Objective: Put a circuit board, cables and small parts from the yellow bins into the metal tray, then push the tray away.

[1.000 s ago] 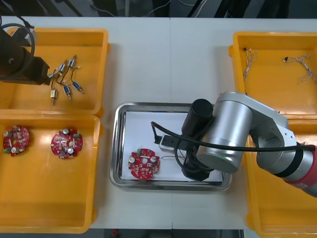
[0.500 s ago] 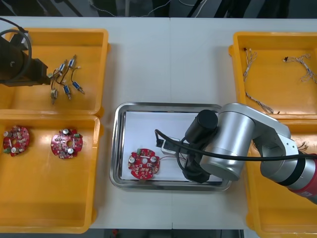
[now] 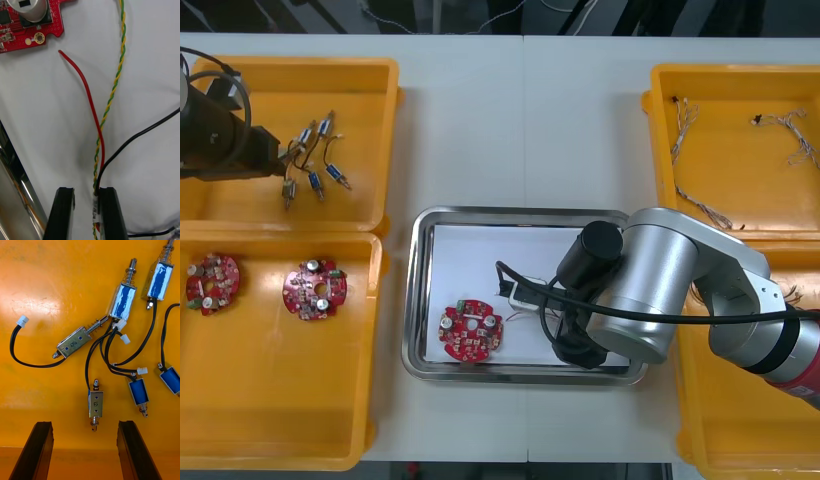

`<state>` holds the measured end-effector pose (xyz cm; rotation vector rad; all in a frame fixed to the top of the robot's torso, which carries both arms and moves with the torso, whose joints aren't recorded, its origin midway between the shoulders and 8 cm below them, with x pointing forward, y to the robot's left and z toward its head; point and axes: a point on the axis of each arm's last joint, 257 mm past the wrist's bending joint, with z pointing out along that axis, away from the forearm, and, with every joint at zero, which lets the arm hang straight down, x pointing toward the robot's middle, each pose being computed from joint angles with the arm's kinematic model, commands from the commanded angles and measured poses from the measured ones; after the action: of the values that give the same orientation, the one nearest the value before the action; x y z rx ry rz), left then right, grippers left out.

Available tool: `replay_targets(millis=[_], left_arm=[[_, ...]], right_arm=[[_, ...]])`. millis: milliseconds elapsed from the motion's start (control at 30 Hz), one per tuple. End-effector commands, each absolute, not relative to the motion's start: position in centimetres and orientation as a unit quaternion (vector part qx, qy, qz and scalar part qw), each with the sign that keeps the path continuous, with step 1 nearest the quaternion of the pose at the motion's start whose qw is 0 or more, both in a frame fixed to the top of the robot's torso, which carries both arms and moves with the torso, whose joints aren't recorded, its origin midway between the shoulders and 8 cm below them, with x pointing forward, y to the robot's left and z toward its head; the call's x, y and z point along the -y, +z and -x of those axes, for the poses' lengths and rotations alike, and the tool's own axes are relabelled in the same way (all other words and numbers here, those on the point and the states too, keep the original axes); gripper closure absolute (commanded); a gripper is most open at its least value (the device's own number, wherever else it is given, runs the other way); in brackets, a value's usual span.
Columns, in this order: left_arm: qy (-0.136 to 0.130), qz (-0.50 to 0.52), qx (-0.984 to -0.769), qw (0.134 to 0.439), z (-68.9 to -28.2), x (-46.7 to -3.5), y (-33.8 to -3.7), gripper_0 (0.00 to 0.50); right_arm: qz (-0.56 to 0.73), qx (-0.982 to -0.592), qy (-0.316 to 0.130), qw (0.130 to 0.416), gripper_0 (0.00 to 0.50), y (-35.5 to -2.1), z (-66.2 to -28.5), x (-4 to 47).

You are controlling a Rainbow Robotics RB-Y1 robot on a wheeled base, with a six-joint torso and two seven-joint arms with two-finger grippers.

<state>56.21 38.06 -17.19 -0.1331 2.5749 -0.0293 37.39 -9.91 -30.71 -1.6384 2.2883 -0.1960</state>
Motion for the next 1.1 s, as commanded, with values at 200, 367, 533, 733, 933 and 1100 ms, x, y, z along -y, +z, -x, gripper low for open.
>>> replay_targets(millis=[200,367,533,733,933,1100], left_arm=[[0.011,-0.021,-0.953,0.301,-58.3,-36.6,-16.6,0.0],[0.005,-0.021,-0.953,0.301,-58.6,-36.1,-17.3,0.0],[0.01,-0.029,-0.952,0.303,-59.0,-35.7,-18.1,0.0],[0.014,-0.033,-0.952,0.303,-59.3,-35.6,-19.2,0.0],[0.011,-0.036,-0.954,0.298,-59.2,-35.1,-19.9,0.0],[0.014,-0.039,-0.953,0.301,-59.5,-35.1,-20.6,0.0]], right_arm=[[0.577,-0.8,-0.067,0.15,0.0,-31.2,-36.6,10.4],[0.571,-0.803,-0.063,0.156,0.0,-30.7,-36.7,10.1],[0.57,-0.802,-0.065,0.168,0.0,-29.3,-36.7,9.8],[0.563,-0.805,-0.078,0.168,0.0,-27.2,-36.5,10.4],[0.562,-0.803,-0.086,0.178,0.0,-25.7,-36.4,10.3],[0.558,-0.806,-0.081,0.18,0.0,-25.7,-36.2,9.9]])
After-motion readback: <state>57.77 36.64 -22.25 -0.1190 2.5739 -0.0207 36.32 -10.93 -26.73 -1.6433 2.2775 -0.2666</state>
